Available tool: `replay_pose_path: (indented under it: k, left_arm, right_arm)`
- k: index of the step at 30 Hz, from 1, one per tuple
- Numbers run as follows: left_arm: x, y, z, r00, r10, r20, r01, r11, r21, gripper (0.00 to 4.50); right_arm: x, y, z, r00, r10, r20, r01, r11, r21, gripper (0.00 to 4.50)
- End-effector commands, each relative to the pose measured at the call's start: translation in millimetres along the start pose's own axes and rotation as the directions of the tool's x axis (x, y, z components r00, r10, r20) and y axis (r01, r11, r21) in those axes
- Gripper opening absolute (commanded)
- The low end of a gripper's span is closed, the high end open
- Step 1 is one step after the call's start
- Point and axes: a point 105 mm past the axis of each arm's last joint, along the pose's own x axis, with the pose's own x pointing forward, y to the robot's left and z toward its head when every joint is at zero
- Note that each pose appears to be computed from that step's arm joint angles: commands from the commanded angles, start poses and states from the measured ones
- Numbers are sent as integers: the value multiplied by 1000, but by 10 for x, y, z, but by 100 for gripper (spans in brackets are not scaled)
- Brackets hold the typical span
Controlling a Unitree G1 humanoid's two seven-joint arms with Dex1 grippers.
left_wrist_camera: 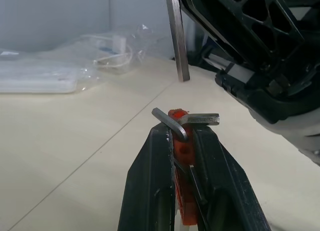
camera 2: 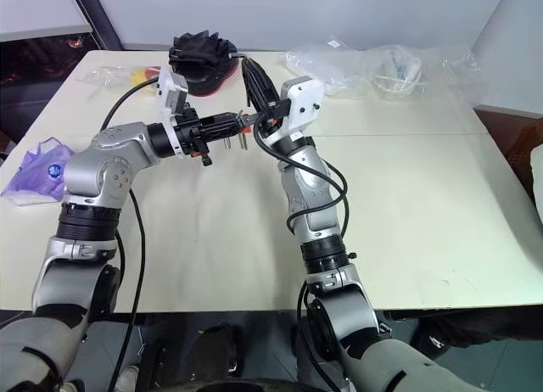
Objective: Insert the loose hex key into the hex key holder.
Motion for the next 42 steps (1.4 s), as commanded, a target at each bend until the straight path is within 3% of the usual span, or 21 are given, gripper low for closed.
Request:
replay_pose_path:
  k: [1, 42]
  left_arm:
    - [10, -36, 224, 998, -16, 55, 13, 999, 51, 0]
    - [2, -62, 342, 995, -16, 95, 15, 1000, 17, 0]
  right_arm:
    - [50, 86, 103, 998, 24, 50, -24, 1000, -1, 2]
    - [-47, 58, -30, 1000, 6, 9, -6, 1000, -7, 2]
